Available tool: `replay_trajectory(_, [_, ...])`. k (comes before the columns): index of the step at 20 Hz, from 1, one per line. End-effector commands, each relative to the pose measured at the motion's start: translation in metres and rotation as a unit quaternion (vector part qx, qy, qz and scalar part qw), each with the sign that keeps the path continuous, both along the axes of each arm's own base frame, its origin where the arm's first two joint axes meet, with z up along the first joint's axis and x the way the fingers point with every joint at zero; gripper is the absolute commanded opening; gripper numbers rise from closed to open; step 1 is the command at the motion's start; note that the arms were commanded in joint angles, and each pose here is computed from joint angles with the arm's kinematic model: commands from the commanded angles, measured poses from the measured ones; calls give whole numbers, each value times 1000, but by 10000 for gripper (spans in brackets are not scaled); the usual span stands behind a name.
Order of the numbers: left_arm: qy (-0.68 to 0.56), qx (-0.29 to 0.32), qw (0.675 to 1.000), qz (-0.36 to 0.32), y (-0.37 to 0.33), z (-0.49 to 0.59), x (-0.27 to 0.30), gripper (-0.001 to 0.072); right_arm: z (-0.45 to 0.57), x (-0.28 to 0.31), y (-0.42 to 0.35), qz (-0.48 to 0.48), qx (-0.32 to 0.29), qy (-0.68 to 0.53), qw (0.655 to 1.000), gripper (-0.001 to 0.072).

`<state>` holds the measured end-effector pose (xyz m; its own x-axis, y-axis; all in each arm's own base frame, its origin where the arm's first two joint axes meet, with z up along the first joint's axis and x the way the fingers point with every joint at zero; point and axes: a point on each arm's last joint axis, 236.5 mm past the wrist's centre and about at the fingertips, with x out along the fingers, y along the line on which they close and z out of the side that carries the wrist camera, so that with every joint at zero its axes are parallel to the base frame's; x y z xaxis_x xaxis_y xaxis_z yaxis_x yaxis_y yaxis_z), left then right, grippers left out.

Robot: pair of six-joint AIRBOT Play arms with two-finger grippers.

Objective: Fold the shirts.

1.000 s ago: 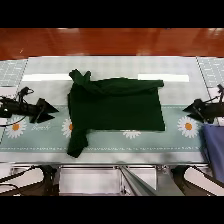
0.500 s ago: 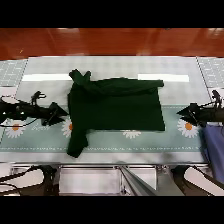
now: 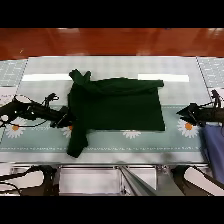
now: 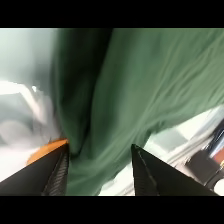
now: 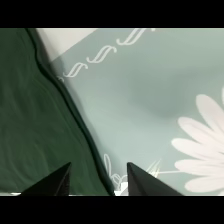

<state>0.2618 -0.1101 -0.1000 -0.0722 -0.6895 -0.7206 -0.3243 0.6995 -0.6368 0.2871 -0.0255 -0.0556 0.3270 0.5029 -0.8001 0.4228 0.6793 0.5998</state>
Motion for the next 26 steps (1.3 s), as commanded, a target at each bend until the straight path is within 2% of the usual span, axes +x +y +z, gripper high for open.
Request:
replay_trajectory(1, [44, 8, 998, -46, 4, 0, -29, 503, 0, -4, 3, 13, 2, 2, 1000, 398])
replay_trajectory(8, [29, 42, 996, -69, -24, -12, -27, 492, -13, -16, 15, 34, 0, 20, 999, 397])
replay_trajectory(9, [20, 49, 996, -76, -29, -15, -25, 356, -12, -16, 15, 34, 1, 21, 999, 397])
replay_trajectory(10, [12, 51, 995, -84, -31, -16, -25, 55, -13, -17, 15, 34, 1, 22, 999, 397])
replay_trajectory(11, [2, 49, 994, -97, -33, -16, -25, 23, -13, -18, 15, 35, 0, 25, 999, 397])
replay_trajectory(13, [1, 48, 994, -101, -34, -15, -26, 23, -16, -26, 15, 45, -2, 39, 998, 397])
replay_trajectory(16, [-2, 48, 993, -104, -34, -15, -26, 23, -24, -47, 34, 79, 38, 90, 992, 397])
replay_trajectory(19, [-2, 48, 993, -103, -34, -15, -25, 22, -42, -59, 51, 124, 39, 131, 983, 398])
replay_trajectory(25, [-4, 49, 994, -102, -34, -16, -25, 23, -54, -19, 103, 131, 66, 98, 984, 396])
replay_trajectory(26, [-6, 51, 994, -101, -33, -16, -23, 23, -51, -6, 111, 128, 67, 82, 986, 364])
